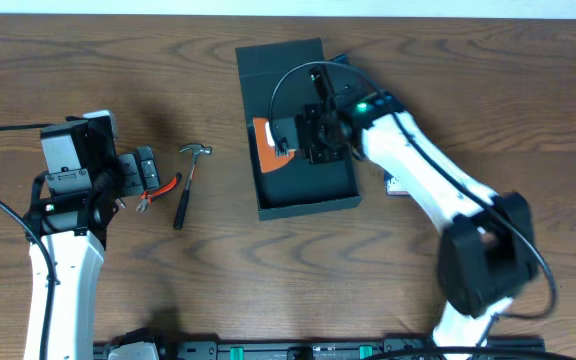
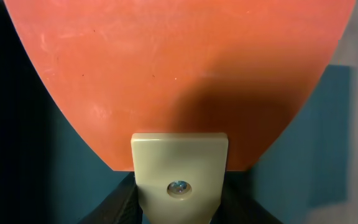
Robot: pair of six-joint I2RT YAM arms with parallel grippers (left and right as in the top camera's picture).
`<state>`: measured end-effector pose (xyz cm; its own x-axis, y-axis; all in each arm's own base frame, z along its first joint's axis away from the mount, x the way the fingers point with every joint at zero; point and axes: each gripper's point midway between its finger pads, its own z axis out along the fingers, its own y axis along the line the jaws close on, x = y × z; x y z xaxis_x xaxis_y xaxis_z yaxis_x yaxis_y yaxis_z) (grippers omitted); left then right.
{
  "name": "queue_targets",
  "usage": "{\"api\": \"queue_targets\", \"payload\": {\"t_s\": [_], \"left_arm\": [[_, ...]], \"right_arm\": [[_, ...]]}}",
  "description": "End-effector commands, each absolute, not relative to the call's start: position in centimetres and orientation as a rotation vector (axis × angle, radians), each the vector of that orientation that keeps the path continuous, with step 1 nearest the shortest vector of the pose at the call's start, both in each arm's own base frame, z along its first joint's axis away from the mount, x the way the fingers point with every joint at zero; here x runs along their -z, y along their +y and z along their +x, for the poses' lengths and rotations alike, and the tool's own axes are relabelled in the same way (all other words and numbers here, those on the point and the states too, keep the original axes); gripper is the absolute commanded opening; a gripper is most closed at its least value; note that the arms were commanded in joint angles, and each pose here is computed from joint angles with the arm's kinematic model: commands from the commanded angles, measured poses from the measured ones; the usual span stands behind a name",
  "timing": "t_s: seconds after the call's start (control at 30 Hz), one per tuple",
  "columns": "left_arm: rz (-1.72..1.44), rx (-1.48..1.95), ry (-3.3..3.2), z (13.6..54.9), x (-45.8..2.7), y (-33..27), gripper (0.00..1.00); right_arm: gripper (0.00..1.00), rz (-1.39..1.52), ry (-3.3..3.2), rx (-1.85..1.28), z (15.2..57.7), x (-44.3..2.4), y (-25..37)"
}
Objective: Pack container
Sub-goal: 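Carry the scraper with the right gripper and lower it into the box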
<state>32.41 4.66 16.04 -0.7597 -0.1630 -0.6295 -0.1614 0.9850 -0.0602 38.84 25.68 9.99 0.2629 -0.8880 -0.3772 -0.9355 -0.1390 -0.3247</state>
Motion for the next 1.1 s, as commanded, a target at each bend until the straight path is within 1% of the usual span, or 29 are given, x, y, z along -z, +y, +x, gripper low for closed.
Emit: {"api": "queue_targets", "payload": {"t_s": [0.0,0.1,0.2,0.23,0.43,0.6,0.63,0.8,0.93,1.07], "left_arm": [[-0.203,0.009,2.434,32.8,-16.8,4.7,0.98],[-0.203,0.009,2.434,32.8,-16.8,4.7,0.98],[-0.203,0.009,2.434,32.8,-16.8,4.7,0.98],[-0.203,0.009,2.434,32.8,-16.8,4.7,0.98],[-0.203,0.009,2.434,32.8,-16.8,4.7,0.99],[-0.203,0.009,2.434,32.8,-16.8,4.7,0.98],[-0.203,0.009,2.434,32.8,-16.8,4.7,0.98],[-0.203,0.009,2.434,32.8,-16.8,4.7,0.98],[-0.203,0.009,2.434,32.8,-16.8,4.7,0.98],[-0.203,0.009,2.434,32.8,-16.8,4.7,0.98]], "right_arm": [[0.01,-2.099,1.603,-0.148,39.3,-7.6,26.1],[0.01,-2.109,1.618,-0.160,39.6,-5.8,26.2],[0.01,-2.118,1.625,-0.168,39.6,-5.0,26.3],[0.03,-2.119,1.627,-0.165,39.6,-5.0,26.2],[0.28,-2.023,1.766,-0.112,40.5,-5.0,25.6],[0.48,-1.830,1.899,-0.133,40.8,-8.4,26.4],[0.98,-1.804,1.892,-0.133,40.7,-9.5,26.7],[0.99,-1.760,1.786,-0.106,39.5,-15.5,27.5],[0.99,-1.687,1.750,-0.062,38.1,-20.8,26.4],[0.99,-1.356,1.919,0.070,38.3,-26.1,21.5]]}}
